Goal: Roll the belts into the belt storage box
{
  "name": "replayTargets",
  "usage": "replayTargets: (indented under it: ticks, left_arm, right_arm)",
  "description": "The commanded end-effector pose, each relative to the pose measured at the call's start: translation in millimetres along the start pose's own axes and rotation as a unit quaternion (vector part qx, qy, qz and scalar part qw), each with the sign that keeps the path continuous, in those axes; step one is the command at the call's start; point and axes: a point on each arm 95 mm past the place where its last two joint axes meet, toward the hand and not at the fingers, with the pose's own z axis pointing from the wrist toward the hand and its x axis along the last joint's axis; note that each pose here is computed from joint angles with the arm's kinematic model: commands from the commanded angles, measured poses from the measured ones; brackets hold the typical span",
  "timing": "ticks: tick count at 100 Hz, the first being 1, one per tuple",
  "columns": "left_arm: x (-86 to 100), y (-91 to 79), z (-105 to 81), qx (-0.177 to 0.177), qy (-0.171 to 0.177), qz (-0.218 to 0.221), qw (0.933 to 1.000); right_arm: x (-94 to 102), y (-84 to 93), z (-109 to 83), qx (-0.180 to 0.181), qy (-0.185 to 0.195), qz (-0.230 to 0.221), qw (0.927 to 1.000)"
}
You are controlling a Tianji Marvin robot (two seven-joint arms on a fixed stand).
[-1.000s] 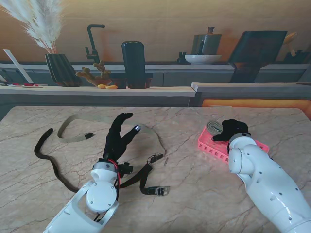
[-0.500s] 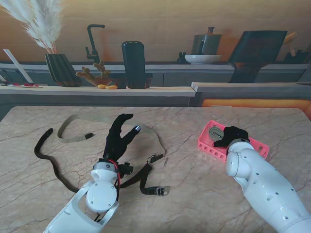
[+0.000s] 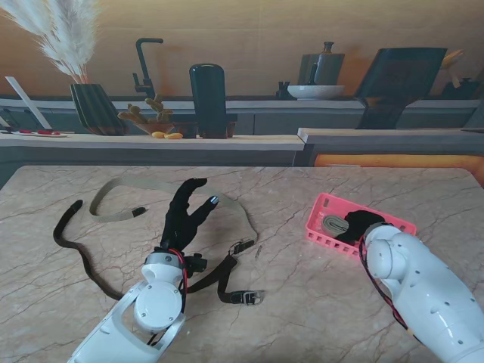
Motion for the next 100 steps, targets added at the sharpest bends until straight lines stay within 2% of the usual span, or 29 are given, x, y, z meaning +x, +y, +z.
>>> replayTargets:
  ticks: [1, 15, 40, 68, 85, 100]
  left_arm:
    - [2.1, 2.9, -1.6, -0.001, -0.002, -0.005, 1.0000]
    - [1.8, 3.5, -0.8, -0.002, -0.004, -0.006, 1.0000]
    - [1.0, 4.1, 0.3, -0.003, -0.009, -0.007, 0.9999]
    - [0.8, 3.2, 0.8, 0.000, -0.012, -0.007, 0.9999]
    - [0.6, 2.9, 0.9, 0.000, -0.013, -0.008, 0.9999]
    - [0.3, 2.5, 1.1, 0.000, -0.013, -0.008, 0.9999]
  right_arm:
    - [-9.6, -11.6, -3.1, 0.018, -0.003, -0.008, 0.9998]
    - [-10.2, -12.3, -2.9, 0.000, -0.003, 0.000, 1.0000]
    - [0.3, -1.1, -1.8, -0.049, 0.002, 0.008, 0.9987]
    - [18.8, 5.4, 1.5, -0.070, 0.002, 0.039, 0.9968]
    - [27.2, 9.2, 3.5, -0.068, -0.010, 0.043, 0.9967]
    - [28.9, 7.5, 4.7, -0.041, -0.023, 0.040, 0.9981]
